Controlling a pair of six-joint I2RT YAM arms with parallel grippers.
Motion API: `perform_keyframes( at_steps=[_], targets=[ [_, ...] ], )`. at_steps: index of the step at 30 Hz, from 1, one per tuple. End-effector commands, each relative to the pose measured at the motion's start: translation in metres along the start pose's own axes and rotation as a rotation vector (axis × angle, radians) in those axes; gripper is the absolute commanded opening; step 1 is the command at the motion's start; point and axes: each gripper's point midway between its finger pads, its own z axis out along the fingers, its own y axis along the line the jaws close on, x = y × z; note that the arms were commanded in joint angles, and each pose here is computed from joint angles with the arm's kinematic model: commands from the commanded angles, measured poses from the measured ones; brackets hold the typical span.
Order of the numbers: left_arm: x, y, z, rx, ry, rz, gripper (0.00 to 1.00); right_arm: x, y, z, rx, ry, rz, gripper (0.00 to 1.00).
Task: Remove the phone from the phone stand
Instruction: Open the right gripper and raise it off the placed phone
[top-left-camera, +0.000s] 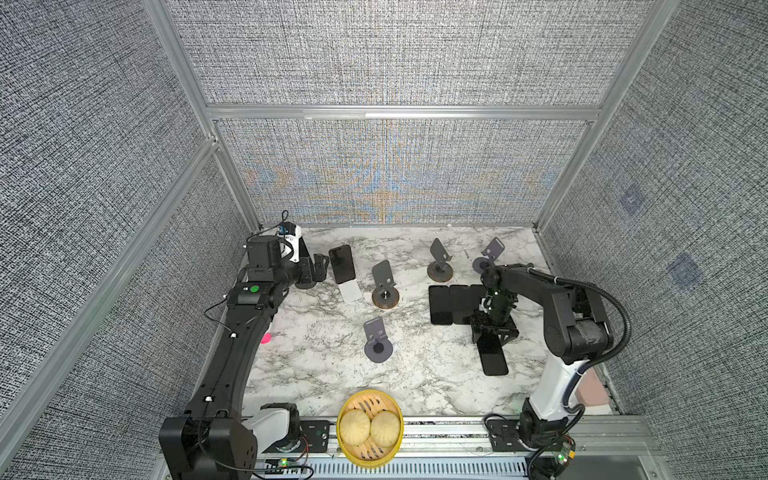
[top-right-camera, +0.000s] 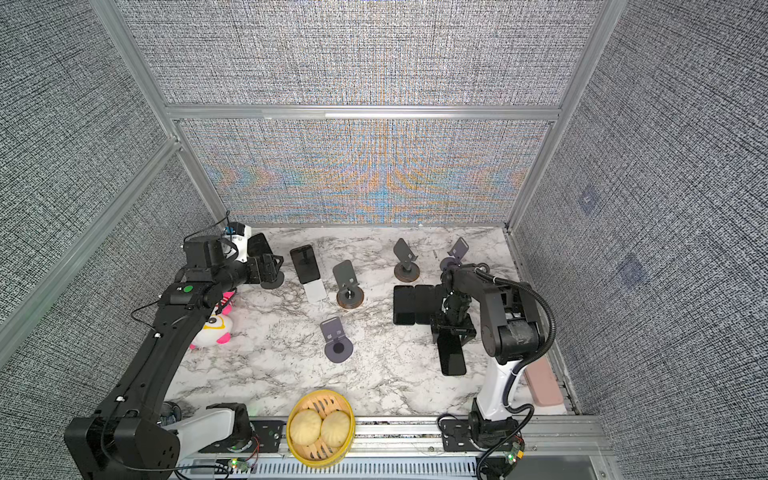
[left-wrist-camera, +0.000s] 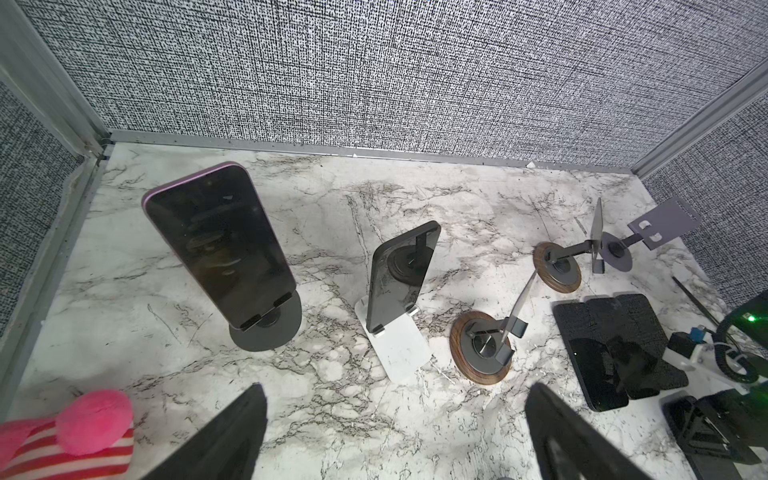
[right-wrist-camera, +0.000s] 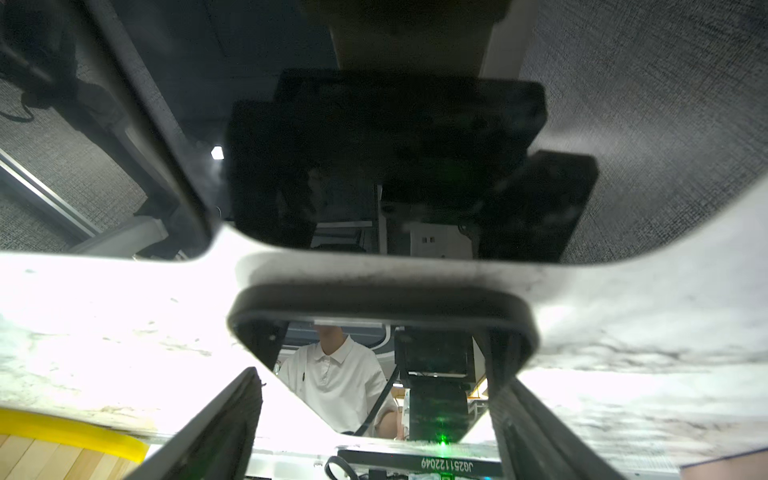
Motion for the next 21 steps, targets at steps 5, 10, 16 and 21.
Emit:
perform_keyframes(
  at_steps=[5,10,16,21],
  targets=[
    [-0.006,-0.002,-0.002,0.006,-0.018,0.01,0.98,-0.016,0.001,-0.008,0.006,-0.079,-0.008,0.85],
    [-0.006,-0.002,-0.003,0.007,-0.021,0.011,0.98,-0.019,0.0,-0.01,0.011,-0.09,-0.003,0.82],
    [-0.006,-0.001,-0.004,0.003,-0.023,0.015,0.98,-0.014,-0.002,-0.013,0.022,-0.096,-0.001,0.83],
    [-0.007,-0.002,-0.004,0.006,-0.024,0.013,0.98,0.001,-0.003,-0.007,0.025,-0.07,0.011,0.85]
  ],
)
